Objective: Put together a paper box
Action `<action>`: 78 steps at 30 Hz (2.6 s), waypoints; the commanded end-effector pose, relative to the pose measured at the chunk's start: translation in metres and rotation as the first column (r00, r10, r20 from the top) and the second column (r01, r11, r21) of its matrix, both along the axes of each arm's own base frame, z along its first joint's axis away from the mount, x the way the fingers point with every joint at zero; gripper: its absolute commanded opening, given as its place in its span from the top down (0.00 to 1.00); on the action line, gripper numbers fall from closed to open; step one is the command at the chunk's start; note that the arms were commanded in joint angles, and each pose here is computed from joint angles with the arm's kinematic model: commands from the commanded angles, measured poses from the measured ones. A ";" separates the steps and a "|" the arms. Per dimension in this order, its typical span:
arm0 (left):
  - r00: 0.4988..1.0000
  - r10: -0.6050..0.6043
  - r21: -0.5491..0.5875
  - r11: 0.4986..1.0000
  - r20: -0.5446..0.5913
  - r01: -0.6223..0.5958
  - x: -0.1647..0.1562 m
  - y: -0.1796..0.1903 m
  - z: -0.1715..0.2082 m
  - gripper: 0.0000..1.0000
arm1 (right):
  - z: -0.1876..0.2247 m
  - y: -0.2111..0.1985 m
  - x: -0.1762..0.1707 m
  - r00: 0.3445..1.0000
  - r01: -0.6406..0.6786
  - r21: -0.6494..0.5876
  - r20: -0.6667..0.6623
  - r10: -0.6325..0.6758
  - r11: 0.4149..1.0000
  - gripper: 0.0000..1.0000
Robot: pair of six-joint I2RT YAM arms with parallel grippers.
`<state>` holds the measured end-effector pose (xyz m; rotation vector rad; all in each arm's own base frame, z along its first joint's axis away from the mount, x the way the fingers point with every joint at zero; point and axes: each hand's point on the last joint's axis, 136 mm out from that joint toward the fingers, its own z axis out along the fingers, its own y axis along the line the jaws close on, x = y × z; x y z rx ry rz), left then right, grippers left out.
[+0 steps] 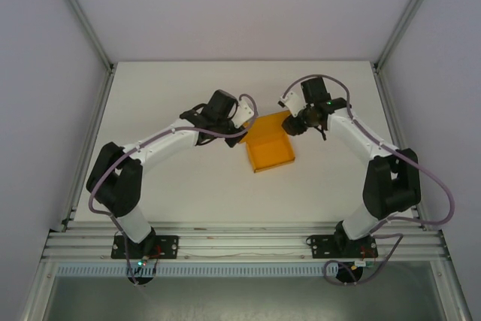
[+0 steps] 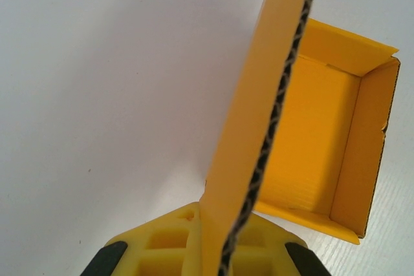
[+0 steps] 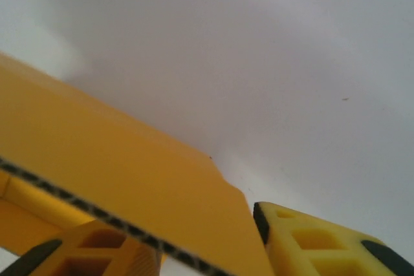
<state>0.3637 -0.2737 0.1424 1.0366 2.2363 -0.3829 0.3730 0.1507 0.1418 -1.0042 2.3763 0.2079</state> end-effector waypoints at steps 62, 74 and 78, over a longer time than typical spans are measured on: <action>0.773 0.539 -0.328 0.702 -0.335 -0.632 -0.016 -0.026 -0.057 0.83 | -0.049 0.022 -0.046 0.762 0.548 0.333 0.179 -0.622 0.767 1.00; 0.786 0.529 -0.329 0.716 -0.320 -0.616 -0.042 -0.004 -0.019 0.11 | -0.068 0.029 -0.054 0.789 0.511 0.205 0.273 -0.551 0.834 1.00; 0.772 0.559 -0.314 0.706 -0.303 -0.635 -0.048 0.010 0.001 0.00 | -0.070 0.030 -0.055 0.790 0.504 0.180 0.300 -0.535 0.845 1.00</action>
